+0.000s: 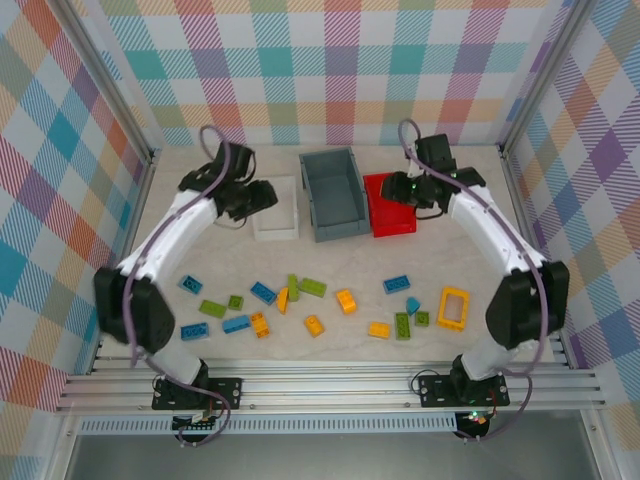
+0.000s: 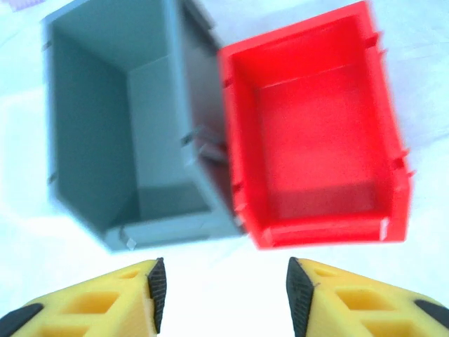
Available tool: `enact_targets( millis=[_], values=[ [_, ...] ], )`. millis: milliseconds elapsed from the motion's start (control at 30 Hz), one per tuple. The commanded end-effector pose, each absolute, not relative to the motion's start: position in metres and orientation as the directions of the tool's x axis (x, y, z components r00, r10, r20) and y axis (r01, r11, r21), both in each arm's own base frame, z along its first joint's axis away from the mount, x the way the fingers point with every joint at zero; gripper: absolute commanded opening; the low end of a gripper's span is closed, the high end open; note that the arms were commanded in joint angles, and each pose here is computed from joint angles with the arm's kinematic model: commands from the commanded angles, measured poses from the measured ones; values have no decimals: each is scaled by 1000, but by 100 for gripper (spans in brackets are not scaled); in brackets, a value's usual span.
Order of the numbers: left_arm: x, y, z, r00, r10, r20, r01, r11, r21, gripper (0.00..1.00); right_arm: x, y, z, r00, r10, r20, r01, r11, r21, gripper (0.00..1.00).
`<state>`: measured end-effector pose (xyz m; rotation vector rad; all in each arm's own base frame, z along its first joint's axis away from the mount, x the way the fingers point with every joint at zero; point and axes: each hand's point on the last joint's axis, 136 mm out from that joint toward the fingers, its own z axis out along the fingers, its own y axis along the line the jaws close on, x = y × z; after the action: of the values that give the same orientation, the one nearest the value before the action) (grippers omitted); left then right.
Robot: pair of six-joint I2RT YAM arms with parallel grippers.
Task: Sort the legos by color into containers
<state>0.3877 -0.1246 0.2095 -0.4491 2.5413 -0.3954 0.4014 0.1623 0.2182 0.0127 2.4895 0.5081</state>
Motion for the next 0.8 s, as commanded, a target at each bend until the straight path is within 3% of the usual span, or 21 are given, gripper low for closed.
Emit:
enact_targets(
  millis=[0,133,267,333,433,600,767],
  values=[
    [329,-69,189,-746,-540,-389,-449,840,-305,64,355,208,221,-822,11,-569,-253,889,382,56],
    [274,-9,162,-642,-699,-314,-635,715,-294,70,294,265,225,-776,-133,-616,-450,801,394,64],
    [247,31,134,-500,-821,-276,-773,567,-285,84,245,315,227,-733,-214,-646,-593,666,452,75],
    [247,43,123,-458,-848,-268,-805,523,-279,91,226,334,226,-719,-248,-650,-640,602,478,80],
    [262,49,109,-448,-864,-231,-817,501,-286,93,203,358,223,-687,-313,-656,-700,529,480,86],
    [276,64,78,-483,-853,-196,-842,514,-165,93,182,380,218,-671,-371,-642,-734,459,501,88],
    [293,70,55,-473,-865,-168,-853,497,-160,88,168,396,223,-651,-393,-649,-756,409,511,92]
  ],
)
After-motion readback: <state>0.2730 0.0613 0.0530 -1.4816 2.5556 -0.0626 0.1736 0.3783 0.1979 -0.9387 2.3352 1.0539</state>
